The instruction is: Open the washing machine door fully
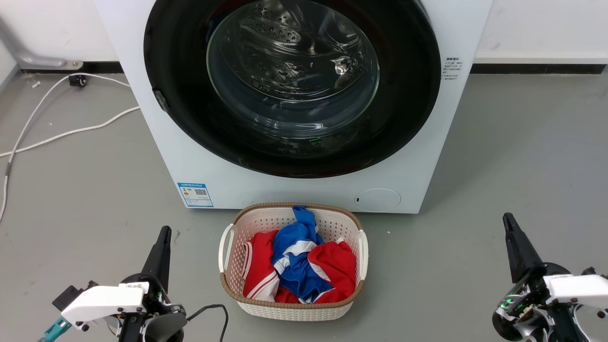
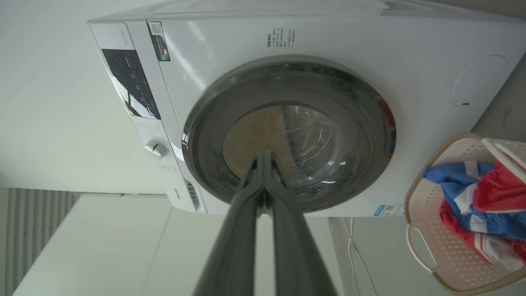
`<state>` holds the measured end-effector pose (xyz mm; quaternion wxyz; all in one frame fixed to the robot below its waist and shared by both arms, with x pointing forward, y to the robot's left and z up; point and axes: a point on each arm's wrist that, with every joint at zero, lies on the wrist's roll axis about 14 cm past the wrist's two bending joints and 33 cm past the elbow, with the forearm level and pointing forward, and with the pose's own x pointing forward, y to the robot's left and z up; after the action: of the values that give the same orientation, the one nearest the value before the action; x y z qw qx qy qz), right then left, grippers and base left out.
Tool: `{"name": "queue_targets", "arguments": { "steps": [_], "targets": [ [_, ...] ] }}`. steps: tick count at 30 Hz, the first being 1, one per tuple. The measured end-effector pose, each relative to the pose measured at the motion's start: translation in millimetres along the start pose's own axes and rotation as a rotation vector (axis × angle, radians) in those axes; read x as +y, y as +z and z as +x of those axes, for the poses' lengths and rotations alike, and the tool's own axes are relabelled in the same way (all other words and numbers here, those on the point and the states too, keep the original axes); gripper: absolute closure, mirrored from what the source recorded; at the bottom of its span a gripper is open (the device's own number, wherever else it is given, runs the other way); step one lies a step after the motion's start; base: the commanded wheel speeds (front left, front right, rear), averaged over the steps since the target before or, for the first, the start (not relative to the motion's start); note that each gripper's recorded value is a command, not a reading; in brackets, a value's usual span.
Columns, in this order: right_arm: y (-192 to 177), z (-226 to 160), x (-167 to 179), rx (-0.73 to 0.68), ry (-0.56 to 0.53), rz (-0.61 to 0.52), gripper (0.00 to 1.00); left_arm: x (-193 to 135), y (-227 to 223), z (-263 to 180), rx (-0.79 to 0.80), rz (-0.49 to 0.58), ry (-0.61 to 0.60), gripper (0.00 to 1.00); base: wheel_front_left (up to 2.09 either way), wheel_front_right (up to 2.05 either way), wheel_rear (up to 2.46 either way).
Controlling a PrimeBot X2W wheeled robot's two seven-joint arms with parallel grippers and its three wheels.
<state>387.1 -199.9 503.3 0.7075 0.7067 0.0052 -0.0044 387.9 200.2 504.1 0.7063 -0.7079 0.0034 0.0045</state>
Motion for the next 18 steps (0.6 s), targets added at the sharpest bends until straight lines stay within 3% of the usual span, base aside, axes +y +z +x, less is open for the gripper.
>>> {"name": "queue_targets", "arguments": {
  "steps": [18],
  "targets": [
    [0.5, 0.0, -0.1, -0.003, 0.000, -0.001, 1.00, 0.1, 0.1, 0.0, 0.000, 0.000, 0.000, 1.00, 0.00, 0.00, 0.00]
  ]
}}
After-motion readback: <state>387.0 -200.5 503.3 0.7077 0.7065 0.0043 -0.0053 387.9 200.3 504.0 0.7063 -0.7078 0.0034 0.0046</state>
